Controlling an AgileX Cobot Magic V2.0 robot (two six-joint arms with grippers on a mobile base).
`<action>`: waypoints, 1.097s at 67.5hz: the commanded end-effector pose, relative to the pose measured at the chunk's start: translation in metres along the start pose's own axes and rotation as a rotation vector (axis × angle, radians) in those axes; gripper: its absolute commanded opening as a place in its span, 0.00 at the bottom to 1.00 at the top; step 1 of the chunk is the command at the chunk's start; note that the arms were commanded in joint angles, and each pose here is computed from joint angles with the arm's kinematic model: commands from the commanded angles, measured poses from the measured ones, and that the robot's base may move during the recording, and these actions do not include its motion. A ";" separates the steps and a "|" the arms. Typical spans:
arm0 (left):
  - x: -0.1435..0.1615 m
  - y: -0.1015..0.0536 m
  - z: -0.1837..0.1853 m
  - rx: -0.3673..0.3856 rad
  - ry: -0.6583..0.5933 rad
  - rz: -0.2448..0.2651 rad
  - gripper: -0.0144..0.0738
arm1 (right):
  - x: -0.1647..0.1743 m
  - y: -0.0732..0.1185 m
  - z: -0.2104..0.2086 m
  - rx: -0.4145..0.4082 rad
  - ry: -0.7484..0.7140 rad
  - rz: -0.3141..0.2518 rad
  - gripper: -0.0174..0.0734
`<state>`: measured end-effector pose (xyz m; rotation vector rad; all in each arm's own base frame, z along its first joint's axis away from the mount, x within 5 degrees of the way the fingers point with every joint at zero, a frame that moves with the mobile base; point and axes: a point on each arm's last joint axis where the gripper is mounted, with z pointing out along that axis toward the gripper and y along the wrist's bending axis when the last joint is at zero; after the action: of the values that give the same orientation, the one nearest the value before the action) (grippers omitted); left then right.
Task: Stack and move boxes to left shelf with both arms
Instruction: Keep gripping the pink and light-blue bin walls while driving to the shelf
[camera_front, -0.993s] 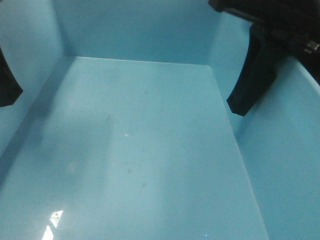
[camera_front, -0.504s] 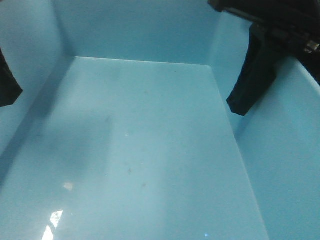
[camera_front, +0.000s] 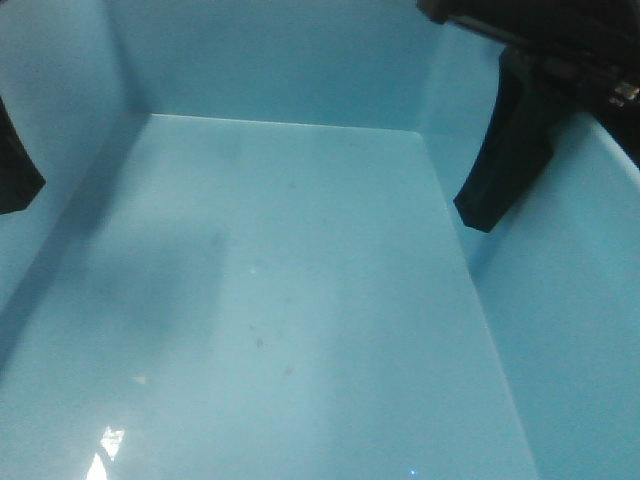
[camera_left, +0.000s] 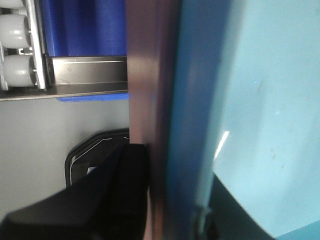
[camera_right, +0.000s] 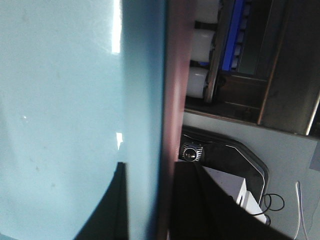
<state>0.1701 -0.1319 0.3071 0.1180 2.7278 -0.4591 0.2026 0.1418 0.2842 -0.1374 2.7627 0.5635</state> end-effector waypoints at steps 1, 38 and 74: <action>-0.005 0.004 -0.018 -0.018 -0.073 0.030 0.16 | -0.007 -0.010 -0.014 0.088 -0.075 -0.091 0.26; -0.005 0.004 -0.018 -0.018 -0.073 0.030 0.16 | -0.007 -0.010 -0.014 0.087 -0.079 -0.092 0.26; -0.010 0.001 -0.018 0.017 -0.129 0.030 0.16 | -0.008 -0.009 -0.015 0.081 -0.092 -0.092 0.26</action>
<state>0.1712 -0.1328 0.3078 0.1155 2.7117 -0.4719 0.2026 0.1418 0.2842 -0.1374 2.7627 0.5635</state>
